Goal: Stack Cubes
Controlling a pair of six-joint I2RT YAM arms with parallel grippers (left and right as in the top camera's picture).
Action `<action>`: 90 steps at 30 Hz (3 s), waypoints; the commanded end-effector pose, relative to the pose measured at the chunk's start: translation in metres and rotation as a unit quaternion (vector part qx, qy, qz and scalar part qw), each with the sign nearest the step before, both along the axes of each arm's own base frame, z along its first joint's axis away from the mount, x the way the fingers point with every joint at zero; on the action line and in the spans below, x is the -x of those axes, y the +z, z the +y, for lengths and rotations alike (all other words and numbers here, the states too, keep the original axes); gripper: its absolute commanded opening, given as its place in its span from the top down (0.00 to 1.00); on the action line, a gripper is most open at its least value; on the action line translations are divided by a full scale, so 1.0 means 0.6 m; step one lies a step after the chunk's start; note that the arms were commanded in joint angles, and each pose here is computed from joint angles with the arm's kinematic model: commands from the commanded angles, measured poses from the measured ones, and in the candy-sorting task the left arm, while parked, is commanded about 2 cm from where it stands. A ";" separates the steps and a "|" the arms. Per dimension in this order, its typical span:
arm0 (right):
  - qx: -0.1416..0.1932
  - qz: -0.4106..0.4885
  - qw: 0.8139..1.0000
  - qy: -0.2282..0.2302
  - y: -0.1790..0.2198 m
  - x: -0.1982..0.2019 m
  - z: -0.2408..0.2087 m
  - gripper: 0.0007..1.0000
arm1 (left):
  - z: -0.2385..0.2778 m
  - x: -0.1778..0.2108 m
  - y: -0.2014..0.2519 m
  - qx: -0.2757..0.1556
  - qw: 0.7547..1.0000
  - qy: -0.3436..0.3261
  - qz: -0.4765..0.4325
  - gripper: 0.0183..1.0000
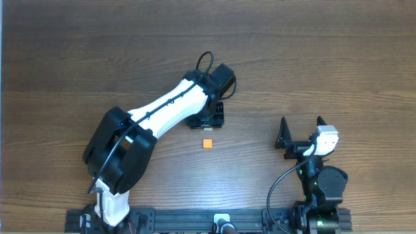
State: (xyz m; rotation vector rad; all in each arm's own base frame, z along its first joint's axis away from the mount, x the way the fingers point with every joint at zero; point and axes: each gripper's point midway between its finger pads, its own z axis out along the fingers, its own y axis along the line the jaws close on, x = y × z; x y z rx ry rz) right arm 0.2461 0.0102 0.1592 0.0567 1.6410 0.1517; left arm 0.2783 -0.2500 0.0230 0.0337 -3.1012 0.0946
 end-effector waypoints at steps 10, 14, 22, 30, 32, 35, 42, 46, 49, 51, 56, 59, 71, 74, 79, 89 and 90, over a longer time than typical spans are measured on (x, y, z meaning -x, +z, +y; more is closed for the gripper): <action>-0.003 0.004 1.000 0.005 -0.005 0.000 0.003 0.01 | -0.012 0.010 0.014 0.013 1.000 0.001 0.008 0.21; -0.003 0.004 1.000 0.005 -0.005 0.000 0.003 0.01 | -0.025 0.029 0.037 0.018 1.000 -0.010 0.002 0.20; -0.003 0.004 1.000 0.005 -0.005 0.000 0.003 0.01 | -0.031 0.070 0.062 0.000 1.000 0.007 0.002 0.19; -0.003 0.004 1.000 0.005 -0.005 0.000 0.003 0.01 | -0.015 0.102 0.058 -0.006 0.999 0.032 0.009 0.19; -0.003 0.004 1.000 0.005 -0.005 0.000 0.003 0.01 | -0.012 0.108 0.047 -0.008 0.999 0.032 0.011 0.19; -0.003 0.004 1.000 0.005 -0.005 0.000 0.003 0.01 | -0.011 0.113 0.029 -0.004 0.999 0.034 0.014 0.20; -0.003 0.004 1.000 0.005 -0.005 0.000 0.003 0.01 | -0.009 0.115 0.012 0.000 0.999 0.037 0.012 0.23; -0.003 0.004 1.000 0.005 -0.005 0.000 0.003 0.01 | -0.013 0.111 0.005 0.007 0.999 0.037 0.005 0.23; -0.003 0.004 1.000 0.005 -0.005 0.000 0.003 0.01 | -0.011 0.111 -0.003 0.009 0.999 0.037 0.003 0.24; -0.003 0.004 1.000 0.005 -0.005 0.000 0.003 0.01 | -0.008 0.110 -0.007 0.005 0.999 0.037 -0.001 0.25; -0.003 0.004 1.000 0.005 -0.005 0.000 0.003 0.01 | -0.005 0.110 -0.011 0.002 0.999 0.037 -0.003 0.29; -0.003 0.004 1.000 0.005 -0.005 0.000 0.003 0.01 | -0.004 0.109 -0.015 -0.002 0.999 0.037 -0.002 0.32; -0.003 0.004 1.000 0.005 -0.005 0.000 0.003 0.01 | -0.006 0.108 -0.027 -0.005 0.999 0.038 0.000 0.49; -0.003 0.004 1.000 0.005 -0.005 0.000 0.003 0.01 | -0.005 0.107 -0.028 -0.007 0.999 0.038 -0.001 0.51; -0.003 0.004 1.000 0.005 -0.005 0.000 0.003 0.01 | -0.004 0.107 -0.028 -0.009 0.999 0.038 -0.001 0.52; -0.003 0.004 1.000 0.005 -0.005 0.000 0.003 0.01 | 0.007 0.110 -0.029 -0.024 0.999 0.045 -0.001 0.52; -0.003 0.004 1.000 0.005 -0.005 0.000 0.003 0.01 | 0.007 0.110 -0.029 -0.024 0.999 0.045 -0.001 0.52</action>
